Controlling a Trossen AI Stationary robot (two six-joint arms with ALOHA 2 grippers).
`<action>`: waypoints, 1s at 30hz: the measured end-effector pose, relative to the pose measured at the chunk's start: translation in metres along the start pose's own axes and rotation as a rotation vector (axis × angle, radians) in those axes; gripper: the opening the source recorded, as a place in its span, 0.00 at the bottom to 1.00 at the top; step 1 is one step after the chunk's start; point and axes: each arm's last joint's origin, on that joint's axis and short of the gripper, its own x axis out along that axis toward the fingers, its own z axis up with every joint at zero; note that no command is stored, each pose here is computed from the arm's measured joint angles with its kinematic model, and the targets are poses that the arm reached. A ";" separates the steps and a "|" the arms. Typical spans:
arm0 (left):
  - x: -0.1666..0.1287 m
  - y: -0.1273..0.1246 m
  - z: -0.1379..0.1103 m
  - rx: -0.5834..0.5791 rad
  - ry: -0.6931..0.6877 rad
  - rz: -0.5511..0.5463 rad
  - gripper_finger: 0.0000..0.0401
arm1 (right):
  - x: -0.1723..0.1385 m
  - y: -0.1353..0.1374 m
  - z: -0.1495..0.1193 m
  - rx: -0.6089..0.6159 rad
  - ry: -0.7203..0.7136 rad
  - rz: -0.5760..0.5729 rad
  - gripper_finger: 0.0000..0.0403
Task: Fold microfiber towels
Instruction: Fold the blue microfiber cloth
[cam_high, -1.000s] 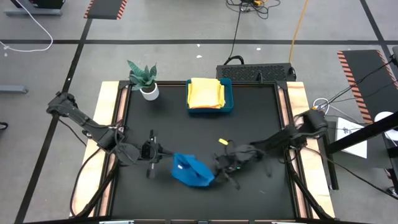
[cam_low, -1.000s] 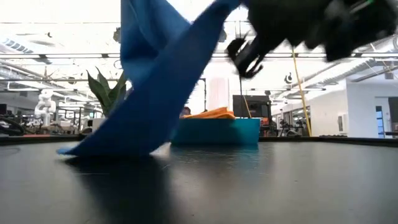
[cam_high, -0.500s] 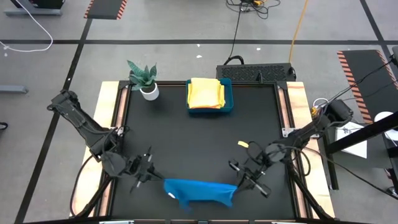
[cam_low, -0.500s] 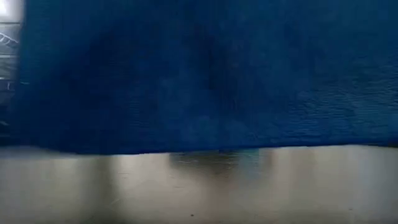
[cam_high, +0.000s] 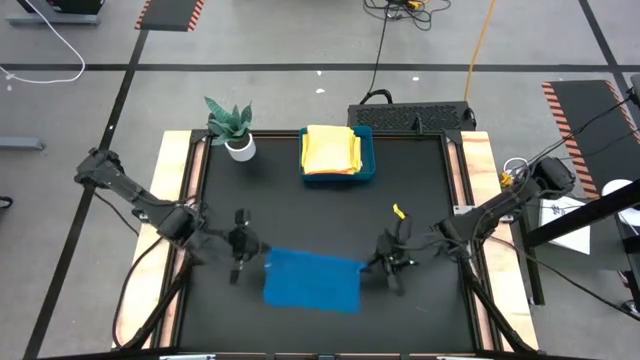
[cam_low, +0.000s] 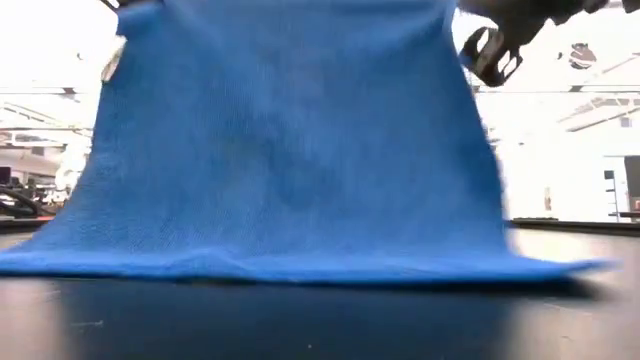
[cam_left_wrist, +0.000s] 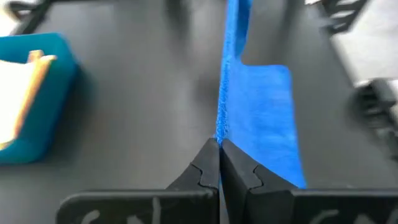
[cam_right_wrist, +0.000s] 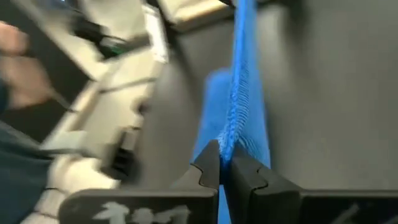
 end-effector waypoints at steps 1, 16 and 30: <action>0.003 0.005 0.000 0.005 0.012 0.024 0.01 | 0.000 -0.005 -0.001 0.010 0.017 -0.042 0.00; 0.072 0.072 -0.016 0.113 0.340 0.274 0.01 | -0.004 -0.067 0.002 -0.017 0.121 -0.439 0.00; 0.075 0.093 -0.015 0.141 0.369 0.300 0.02 | -0.009 -0.081 -0.007 0.032 0.313 -0.403 0.00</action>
